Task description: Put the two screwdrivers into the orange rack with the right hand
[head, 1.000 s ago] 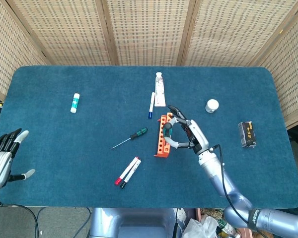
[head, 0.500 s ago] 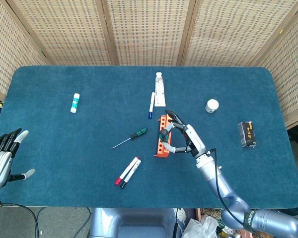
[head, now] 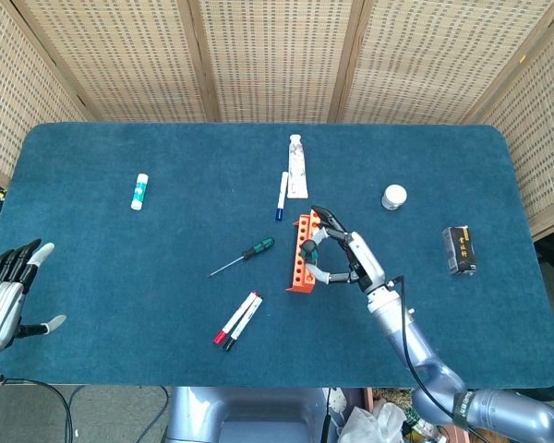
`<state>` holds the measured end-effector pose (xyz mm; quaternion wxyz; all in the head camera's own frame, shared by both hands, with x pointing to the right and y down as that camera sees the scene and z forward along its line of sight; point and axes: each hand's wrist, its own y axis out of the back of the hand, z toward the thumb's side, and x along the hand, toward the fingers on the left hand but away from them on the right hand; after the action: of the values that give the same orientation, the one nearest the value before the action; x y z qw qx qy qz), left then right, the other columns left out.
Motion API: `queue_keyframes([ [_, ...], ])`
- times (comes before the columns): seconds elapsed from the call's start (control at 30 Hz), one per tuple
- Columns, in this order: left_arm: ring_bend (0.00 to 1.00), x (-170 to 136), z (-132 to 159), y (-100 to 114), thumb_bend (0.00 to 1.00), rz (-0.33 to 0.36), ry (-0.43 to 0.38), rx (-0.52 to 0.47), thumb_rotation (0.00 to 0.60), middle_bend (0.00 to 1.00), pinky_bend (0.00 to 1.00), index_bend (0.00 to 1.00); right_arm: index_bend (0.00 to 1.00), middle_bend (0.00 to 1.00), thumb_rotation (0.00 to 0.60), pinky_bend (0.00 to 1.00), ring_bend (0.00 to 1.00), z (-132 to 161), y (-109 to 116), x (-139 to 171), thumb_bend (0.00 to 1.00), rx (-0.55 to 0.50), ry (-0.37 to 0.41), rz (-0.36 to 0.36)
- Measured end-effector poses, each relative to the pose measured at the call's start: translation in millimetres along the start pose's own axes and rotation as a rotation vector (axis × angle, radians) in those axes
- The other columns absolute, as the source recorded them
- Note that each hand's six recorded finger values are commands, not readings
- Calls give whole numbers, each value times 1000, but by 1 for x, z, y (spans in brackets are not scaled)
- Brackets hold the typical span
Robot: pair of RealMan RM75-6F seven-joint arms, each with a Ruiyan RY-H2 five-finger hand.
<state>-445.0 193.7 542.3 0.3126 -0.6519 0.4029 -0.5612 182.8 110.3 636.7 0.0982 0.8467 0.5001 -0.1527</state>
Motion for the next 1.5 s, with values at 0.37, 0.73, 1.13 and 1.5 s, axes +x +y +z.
queue_keyframes([
  [0.37,0,0,0,-1,0,-3,0,2,600,0,0,0,644,48,600,76,0,-8,0,2,418,0,-4,-2],
  [0.73,0,0,1,-1,0,-8,-3,0,600,0,0,0,646,48,600,62,0,-15,-1,2,417,-4,-18,3],
  [1.13,0,1,1,-2,0,-13,-4,-1,600,0,0,0,646,48,600,62,0,-26,2,1,417,-15,-44,-7],
  [1.5,0,1,1,-3,0,-19,-4,0,600,0,0,0,646,48,600,26,0,-46,7,3,415,-19,-89,-14],
])
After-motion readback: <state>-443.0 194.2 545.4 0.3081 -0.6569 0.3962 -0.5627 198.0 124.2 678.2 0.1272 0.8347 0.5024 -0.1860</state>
